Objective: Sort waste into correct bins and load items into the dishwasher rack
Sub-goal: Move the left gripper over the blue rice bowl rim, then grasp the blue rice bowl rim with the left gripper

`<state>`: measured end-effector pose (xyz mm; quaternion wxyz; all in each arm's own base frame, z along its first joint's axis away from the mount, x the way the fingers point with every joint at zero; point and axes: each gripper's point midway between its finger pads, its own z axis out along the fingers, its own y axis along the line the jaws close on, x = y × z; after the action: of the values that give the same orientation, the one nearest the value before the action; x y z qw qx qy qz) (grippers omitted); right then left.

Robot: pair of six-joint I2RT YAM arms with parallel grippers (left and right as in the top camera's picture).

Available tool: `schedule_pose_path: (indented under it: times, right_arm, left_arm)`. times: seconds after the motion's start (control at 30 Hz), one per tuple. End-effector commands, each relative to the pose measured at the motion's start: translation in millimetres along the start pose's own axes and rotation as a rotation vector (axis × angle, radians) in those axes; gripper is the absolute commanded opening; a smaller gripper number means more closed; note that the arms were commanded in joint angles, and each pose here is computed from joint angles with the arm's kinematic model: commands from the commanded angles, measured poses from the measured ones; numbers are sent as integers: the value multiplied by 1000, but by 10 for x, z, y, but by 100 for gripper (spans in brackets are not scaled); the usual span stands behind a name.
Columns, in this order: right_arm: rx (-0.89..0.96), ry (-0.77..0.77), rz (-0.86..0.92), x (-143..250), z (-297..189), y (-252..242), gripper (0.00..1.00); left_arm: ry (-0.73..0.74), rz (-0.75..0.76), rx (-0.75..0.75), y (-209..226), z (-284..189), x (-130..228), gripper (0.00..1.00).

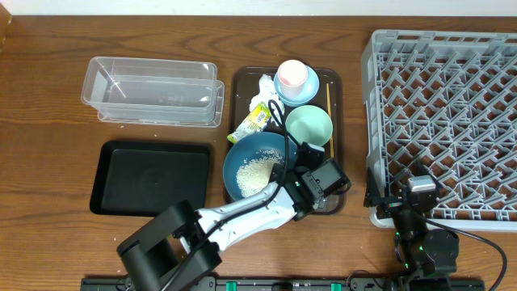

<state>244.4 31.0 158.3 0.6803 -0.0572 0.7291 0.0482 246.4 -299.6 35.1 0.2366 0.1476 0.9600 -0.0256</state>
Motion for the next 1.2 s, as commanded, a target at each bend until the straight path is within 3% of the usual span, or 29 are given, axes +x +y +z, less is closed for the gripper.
schedule_pose_path:
  times: [0.0, 0.23, 0.43, 0.53, 1.17]
  right_arm:
    - [-14, 1, -14, 7, -1, 32, 99]
    - [-14, 1, -14, 7, -1, 32, 99]
    - [-14, 1, -14, 7, -1, 32, 99]
    - [-14, 1, -14, 7, -1, 32, 99]
    - [-14, 1, -14, 7, -1, 32, 99]
  left_arm:
    - [-31, 10, -19, 1, -14, -87, 89]
    - [-30, -22, -16, -17, -22, -75, 71]
    - [-18, -11, -21, -22, 2, 11, 69]
    - [-12, -14, -26, -2, 16, 39, 62]
    - [6, -25, -42, 4, 189, 141, 60]
